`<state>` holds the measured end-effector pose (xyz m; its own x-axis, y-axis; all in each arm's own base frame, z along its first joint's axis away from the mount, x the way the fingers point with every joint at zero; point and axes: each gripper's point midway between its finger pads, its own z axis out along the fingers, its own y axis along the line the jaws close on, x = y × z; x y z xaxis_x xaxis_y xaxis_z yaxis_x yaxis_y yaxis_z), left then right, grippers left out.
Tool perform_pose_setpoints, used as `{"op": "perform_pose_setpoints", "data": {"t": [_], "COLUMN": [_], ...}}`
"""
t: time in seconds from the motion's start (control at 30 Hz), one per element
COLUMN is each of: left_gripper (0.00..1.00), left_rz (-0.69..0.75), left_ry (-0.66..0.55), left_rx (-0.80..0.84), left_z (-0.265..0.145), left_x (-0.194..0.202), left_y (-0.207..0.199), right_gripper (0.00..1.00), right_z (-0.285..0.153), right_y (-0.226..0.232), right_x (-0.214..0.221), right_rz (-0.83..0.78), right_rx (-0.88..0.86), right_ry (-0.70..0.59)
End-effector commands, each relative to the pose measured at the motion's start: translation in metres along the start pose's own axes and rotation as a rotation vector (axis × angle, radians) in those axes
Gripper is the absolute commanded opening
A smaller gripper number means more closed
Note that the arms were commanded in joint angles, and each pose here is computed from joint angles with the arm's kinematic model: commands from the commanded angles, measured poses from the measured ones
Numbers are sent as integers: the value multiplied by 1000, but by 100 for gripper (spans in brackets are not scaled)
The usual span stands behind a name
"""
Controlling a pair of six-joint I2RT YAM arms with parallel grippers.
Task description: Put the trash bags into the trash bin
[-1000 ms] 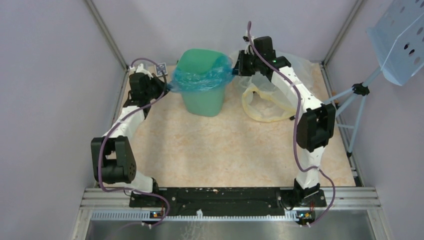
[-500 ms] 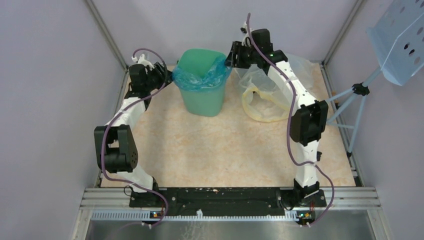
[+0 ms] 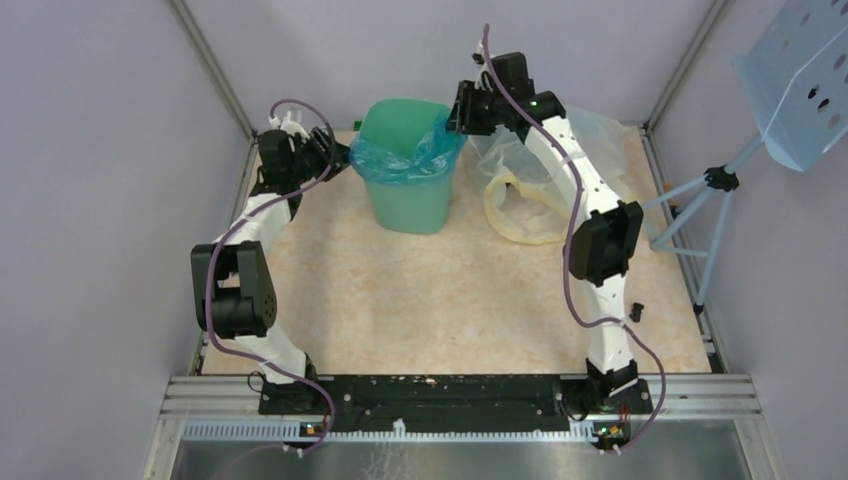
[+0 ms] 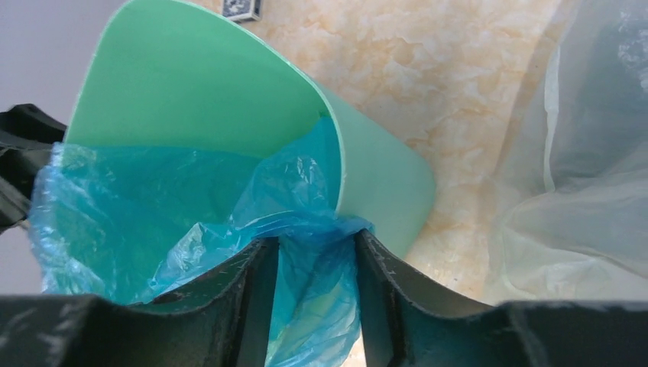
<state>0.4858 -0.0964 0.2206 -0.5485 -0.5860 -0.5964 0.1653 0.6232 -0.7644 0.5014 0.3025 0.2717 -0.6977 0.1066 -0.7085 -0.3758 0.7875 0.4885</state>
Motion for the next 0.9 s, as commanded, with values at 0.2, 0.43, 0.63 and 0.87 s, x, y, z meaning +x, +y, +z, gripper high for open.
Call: {"op": "perform_pose_setpoints", "data": {"t": [0.2, 0.43, 0.63, 0.87], "left_gripper": [50, 54, 54, 73], "left_rz": [17, 68, 11, -24], "left_ry": [36, 3, 47, 124], "left_rx": [128, 56, 20, -87], "left_z": [-28, -71, -111, -150], "left_x": [14, 22, 65, 110], "left_y": [-46, -60, -57, -41], "right_gripper": [13, 0, 1, 0], "right_z": [-26, -63, -96, -138], "right_y": [-10, 8, 17, 13], "right_x": [11, 21, 45, 63], "right_rz": [-51, -92, -163, -186], "right_rx": [186, 183, 261, 277], "right_ry": [49, 67, 134, 127]}}
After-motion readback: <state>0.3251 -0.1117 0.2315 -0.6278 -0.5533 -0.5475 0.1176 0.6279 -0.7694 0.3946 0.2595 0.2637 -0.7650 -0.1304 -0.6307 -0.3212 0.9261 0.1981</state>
